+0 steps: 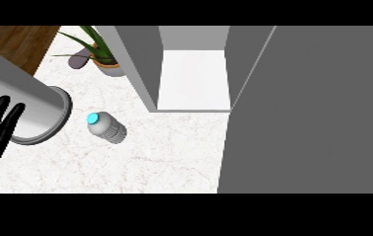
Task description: Pick up the bottled water, place it into the cabinet and close the cabinet
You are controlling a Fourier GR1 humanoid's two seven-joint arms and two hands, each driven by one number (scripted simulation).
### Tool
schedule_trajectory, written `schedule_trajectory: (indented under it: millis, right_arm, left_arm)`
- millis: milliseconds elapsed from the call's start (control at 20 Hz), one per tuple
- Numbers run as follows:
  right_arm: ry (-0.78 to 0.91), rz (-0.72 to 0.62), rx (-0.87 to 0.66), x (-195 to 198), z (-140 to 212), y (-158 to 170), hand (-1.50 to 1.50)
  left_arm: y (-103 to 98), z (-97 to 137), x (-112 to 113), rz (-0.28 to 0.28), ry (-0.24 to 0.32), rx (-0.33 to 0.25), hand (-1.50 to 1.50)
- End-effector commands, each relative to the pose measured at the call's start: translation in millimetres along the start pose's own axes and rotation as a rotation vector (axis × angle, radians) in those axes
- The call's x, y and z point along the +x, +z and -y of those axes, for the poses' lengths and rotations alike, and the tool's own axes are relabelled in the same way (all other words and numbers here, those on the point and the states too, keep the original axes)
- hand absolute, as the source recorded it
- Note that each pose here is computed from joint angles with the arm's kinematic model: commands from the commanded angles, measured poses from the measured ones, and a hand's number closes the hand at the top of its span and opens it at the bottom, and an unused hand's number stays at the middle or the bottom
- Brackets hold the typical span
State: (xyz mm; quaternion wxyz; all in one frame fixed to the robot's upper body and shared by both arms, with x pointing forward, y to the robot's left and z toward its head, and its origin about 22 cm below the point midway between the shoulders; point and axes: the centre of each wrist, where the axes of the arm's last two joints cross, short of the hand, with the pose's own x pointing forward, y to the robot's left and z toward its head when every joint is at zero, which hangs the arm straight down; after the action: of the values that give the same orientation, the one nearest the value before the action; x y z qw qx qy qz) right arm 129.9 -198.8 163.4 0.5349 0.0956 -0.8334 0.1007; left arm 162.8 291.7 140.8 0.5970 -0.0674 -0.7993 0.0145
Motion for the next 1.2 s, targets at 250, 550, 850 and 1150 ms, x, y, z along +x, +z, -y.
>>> schedule_trajectory:
  millis: [250, 550, 850, 1150]
  right_arm:
    - [0.010, -0.001, 0.002, 12.5, -7.0, -9.9, -1.50]
    - [0.008, -0.002, -0.014, 15.1, -16.1, -8.4, -1.50]
    - [0.002, 0.002, 0.004, 22.5, -27.9, -2.9, -1.50]
    - [-0.025, -0.011, 0.013, 33.0, -23.2, 17.4, -1.50]
  left_arm:
    - [11.1, -8.7, -15.6, -0.081, -0.055, 0.001, -1.50]
    - [-25.0, -4.4, -27.5, -0.106, -0.104, -0.002, -1.50]
    - [-28.2, -29.5, -64.0, -0.159, -0.093, 0.054, -1.50]
    - [-23.4, -46.7, -106.7, -0.226, -0.100, 0.094, -1.50]
